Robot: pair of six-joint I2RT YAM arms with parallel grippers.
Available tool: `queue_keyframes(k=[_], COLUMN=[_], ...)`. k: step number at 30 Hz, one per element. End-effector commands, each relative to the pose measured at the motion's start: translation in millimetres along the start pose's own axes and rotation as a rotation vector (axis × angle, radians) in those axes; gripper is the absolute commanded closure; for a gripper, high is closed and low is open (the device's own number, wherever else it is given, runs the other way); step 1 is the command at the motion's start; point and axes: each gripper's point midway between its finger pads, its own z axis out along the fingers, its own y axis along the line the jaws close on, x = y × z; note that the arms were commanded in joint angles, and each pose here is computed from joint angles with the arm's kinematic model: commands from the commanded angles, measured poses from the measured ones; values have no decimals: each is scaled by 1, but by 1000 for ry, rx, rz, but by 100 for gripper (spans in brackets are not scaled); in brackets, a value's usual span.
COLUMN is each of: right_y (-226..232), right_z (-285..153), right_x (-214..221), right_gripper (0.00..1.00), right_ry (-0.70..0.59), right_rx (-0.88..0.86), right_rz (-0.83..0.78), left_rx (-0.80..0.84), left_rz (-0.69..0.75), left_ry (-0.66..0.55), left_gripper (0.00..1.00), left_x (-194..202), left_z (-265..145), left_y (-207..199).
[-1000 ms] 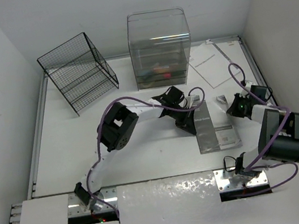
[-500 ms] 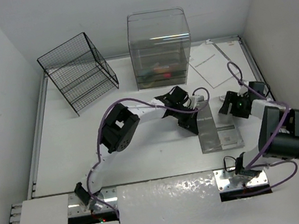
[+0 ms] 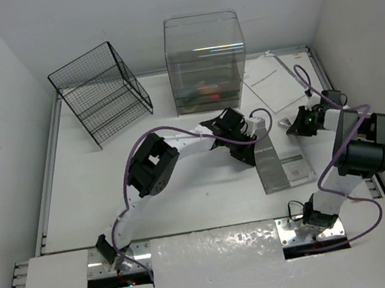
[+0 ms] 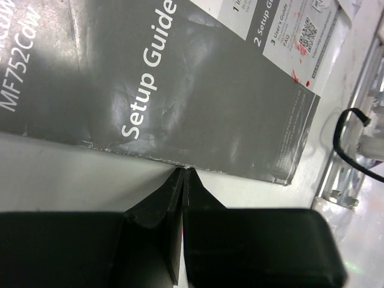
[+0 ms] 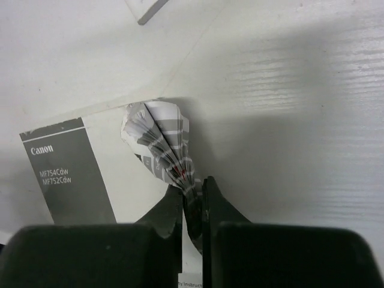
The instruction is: Organize the desk
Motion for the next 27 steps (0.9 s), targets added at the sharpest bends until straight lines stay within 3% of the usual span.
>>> queue_keyframes(k=[1,4,7,8,11,18,22,24,25,27], right_y=[0,11,21,25,38,68,78,85,90,99], right_z=[6,-6,-22,-30,-45,-79,-95,-101,-107,-113], right_x=[68,58,47,46,37,11,5,4,1,1], right_gripper=[100,100,100,100,100,100,100,100,100,100], right_ry=[185,126,42,1,-123,-315,-353,-367,-386,-400], right_rx=[5,-25,-45,-45,-73,-155,-167,-193,-206,-245], right_rz=[63,30,-23,-43,-88,-160,-197,-218,-234,-251], left_rx=[-91,-110,-115,-112,-113,-185,-172,-143,-135,-120], left_rz=[101,136,182,189,213,307,356,373,385,401], left_ry=[-66,-66,-63,-67,-90,-127,-137,-144,-150,-163], left_gripper=[100,100,83,72,62,51,41,30,18,9], left_x=[-26,-28,-30,-31,-35,-44,-49,-52,-55,-59], left_z=[-14,-19,-27,-33,-52,-90,-99,-102,-104,-108], left_y=[8,10,9,6,4,13,8,1,-1,-4])
